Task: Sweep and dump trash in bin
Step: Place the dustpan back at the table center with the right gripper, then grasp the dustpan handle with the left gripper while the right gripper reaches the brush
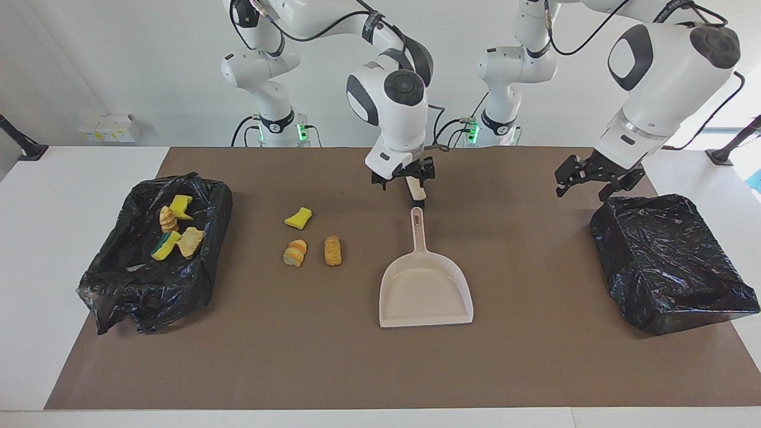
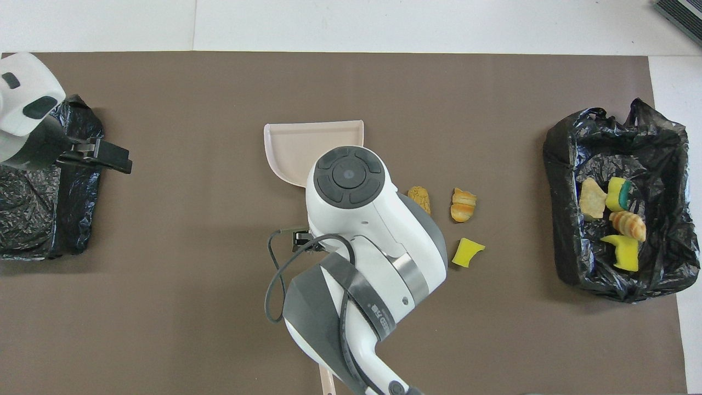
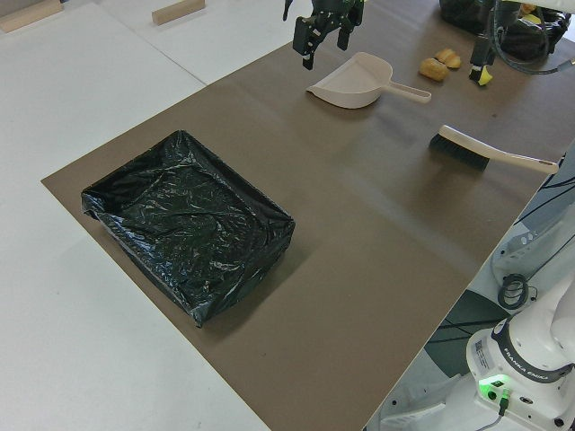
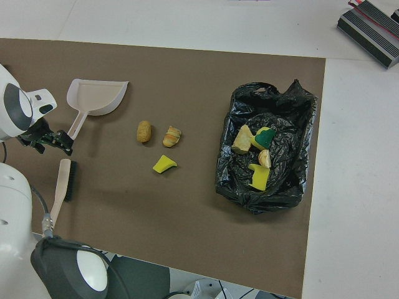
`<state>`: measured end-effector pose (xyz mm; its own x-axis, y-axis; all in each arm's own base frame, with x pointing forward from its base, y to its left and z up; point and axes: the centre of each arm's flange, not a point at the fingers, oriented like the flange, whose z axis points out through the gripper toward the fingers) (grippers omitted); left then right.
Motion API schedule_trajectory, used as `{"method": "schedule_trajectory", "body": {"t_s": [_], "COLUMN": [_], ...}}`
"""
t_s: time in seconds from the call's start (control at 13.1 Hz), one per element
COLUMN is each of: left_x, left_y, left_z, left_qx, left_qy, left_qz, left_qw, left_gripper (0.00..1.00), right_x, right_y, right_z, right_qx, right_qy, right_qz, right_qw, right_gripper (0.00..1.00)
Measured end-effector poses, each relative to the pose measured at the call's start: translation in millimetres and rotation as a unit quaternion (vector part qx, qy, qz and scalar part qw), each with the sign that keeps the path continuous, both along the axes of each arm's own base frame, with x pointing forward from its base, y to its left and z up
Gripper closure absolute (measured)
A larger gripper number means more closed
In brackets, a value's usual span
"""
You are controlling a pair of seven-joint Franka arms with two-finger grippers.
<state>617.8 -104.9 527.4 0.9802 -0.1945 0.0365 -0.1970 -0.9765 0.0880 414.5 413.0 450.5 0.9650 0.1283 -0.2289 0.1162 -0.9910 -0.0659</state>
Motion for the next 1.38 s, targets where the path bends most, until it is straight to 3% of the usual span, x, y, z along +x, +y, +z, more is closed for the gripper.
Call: {"method": "schedule_trajectory", "body": {"t_s": [0.23, 0.38, 0.46, 0.84, 1.15, 1.38], "left_x": [8.7, 11.8, 11.1, -26.6, -68.2, -100.0], "left_y": [-62.7, -93.4, -109.8, -207.2, -244.4, -250.7], "left_z": [-34.1, -59.5, -71.0, -124.1, -156.9, -168.6], "left_qx": [-0.002, -0.003, -0.003, 0.001, 0.012, 0.004], "left_qy": [-0.014, -0.013, -0.011, 0.007, 0.029, 0.016], "left_qz": [-0.034, -0.034, -0.035, -0.019, 0.013, 0.035], "left_qw": [0.999, 0.999, 0.999, 1.0, 0.999, 0.999], "left_gripper": [0.0, 0.0, 0.0, 0.0, 0.0, 0.0], "right_x": [-91.2, -135.8, -148.0, -166.2, -172.1, -173.5], "right_y": [14.1, 9.3, 4.1, -0.8, 3.0, 6.5], "right_z": [-24.9, -44.0, -53.9, -89.9, -100.9, -114.9], "right_qx": [0.023, 0.016, 0.011, 0.03, 0.037, 0.037], "right_qy": [0.006, 0.013, 0.014, 0.004, -0.007, -0.011], "right_qz": [0.037, 0.058, 0.062, 0.047, 0.048, 0.049], "right_qw": [0.999, 0.998, 0.998, 0.998, 0.998, 0.998], "right_gripper": [0.0, 0.0, 0.0, 0.0, 0.11, 0.51]}}
